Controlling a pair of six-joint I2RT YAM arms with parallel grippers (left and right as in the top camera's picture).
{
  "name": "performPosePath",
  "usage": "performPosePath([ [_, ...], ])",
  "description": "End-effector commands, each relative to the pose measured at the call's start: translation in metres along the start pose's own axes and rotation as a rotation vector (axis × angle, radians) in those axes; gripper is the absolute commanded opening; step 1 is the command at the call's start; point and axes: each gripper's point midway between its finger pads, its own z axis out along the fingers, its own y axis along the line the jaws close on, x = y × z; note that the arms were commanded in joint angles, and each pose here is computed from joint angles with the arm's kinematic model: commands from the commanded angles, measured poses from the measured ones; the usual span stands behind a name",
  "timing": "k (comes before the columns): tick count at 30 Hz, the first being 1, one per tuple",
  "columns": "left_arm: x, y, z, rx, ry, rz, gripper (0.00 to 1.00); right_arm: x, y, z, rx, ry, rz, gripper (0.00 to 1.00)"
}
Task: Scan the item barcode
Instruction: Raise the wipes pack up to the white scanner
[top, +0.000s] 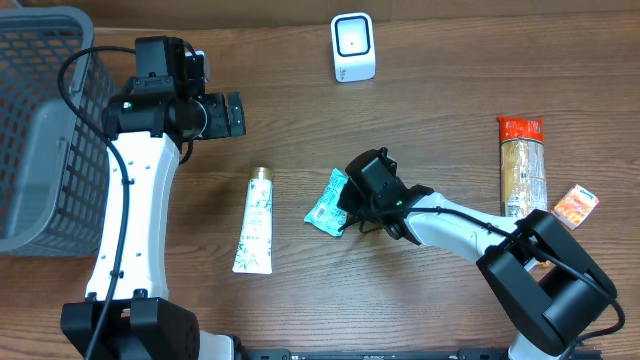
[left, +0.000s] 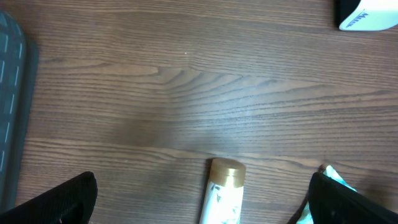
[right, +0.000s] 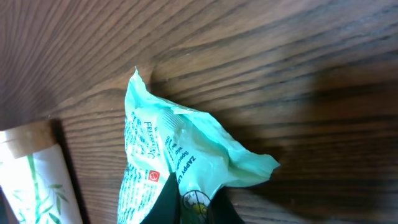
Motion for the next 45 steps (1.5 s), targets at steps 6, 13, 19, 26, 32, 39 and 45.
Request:
performPosePath([
  [6,-0.005,-0.005,-0.004,0.003,-0.02,-0.002,1.0,-0.007,0.01,-0.039,-0.157,0.128,-0.151,0.04],
  [13,-0.005,-0.005,-0.004,0.003,-0.02,-0.002,1.0,-0.021,0.054,-0.139,-0.523,0.132,-0.485,0.04],
  [19,-0.005,-0.005,-0.004,0.003,-0.02,-0.002,1.0,-0.017,0.054,-0.161,-0.533,0.105,-0.567,0.04],
  [26,-0.005,-0.005,-0.004,0.003,-0.02,-0.002,1.0,-0.016,0.054,-0.161,-0.533,0.098,-0.608,0.04],
  [32,-0.005,-0.005,-0.004,0.003,-0.02,-0.002,1.0,-0.055,0.07,-0.182,-0.415,-0.051,-0.707,0.04],
  [39,-0.005,-0.005,-0.004,0.003,-0.02,-0.002,1.0,-0.113,0.12,-0.269,-0.274,-0.322,-1.026,0.03],
  [45,-0.005,-0.005,-0.004,0.003,-0.02,-0.002,1.0,-0.156,0.176,-0.32,-0.288,-0.681,-1.266,0.04],
])
